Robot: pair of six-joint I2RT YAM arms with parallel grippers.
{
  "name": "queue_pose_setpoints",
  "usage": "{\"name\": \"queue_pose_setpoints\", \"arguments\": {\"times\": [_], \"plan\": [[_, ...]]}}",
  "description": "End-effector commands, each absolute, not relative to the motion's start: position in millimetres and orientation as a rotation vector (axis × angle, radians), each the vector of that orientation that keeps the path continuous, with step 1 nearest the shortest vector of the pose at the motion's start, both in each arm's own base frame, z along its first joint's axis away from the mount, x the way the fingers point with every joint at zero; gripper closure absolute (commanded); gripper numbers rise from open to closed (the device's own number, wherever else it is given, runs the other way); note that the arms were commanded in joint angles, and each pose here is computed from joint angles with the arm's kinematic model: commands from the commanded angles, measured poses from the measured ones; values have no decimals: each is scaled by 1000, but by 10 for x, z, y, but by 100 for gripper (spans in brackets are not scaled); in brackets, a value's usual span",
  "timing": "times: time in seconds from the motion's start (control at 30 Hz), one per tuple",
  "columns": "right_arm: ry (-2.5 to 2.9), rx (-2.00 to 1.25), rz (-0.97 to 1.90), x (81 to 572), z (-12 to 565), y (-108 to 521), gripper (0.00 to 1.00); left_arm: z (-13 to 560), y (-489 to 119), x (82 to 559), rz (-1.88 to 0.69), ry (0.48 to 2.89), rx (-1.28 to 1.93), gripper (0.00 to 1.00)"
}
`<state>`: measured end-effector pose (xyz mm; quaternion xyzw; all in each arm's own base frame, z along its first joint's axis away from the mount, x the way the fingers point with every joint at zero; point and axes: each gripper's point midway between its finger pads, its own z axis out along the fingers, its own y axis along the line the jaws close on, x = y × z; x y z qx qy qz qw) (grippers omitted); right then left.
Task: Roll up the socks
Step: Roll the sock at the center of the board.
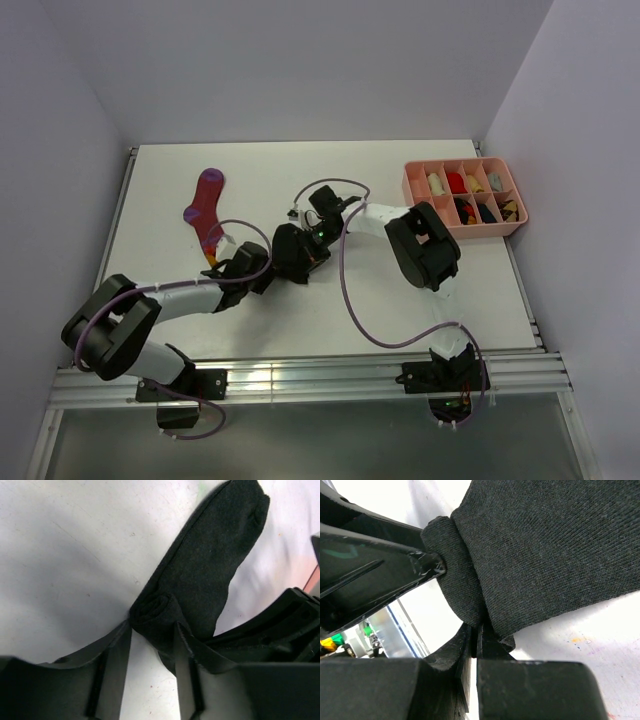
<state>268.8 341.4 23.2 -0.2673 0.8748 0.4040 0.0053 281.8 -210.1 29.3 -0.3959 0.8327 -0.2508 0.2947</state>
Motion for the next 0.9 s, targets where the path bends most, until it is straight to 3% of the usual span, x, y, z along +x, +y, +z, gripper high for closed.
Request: {"name": "queue_pose_setpoints", "arguments": {"times": [0.0, 0.13, 0.2, 0.3, 0.4, 0.6, 0.87], "plan": [[2709, -856, 1107, 2771, 149, 3368, 100, 109, -1984, 2765, -560, 2235, -1105, 57], [2679, -863, 1076, 2778, 183, 3361, 100, 4, -1944, 2749, -505, 2256, -1119, 66], [2638, -885, 1061, 2758, 239, 3381, 98, -34, -1943, 2748, -481, 2271, -1115, 76], [2549, -932, 1030, 2740, 366, 3395, 77, -45, -1952, 2726, -451, 2307, -1091, 92], [2417, -972, 974, 2760, 570, 3407, 68, -12, -1943, 2719, -404, 2345, -1039, 100], [2134, -946, 793, 2847, 897, 3290, 56, 78, -1991, 2790, -333, 2422, -915, 100], [1809, -878, 612, 2778, 1172, 3186, 51, 100, -1990, 2950, -282, 2521, -689, 100]]}}
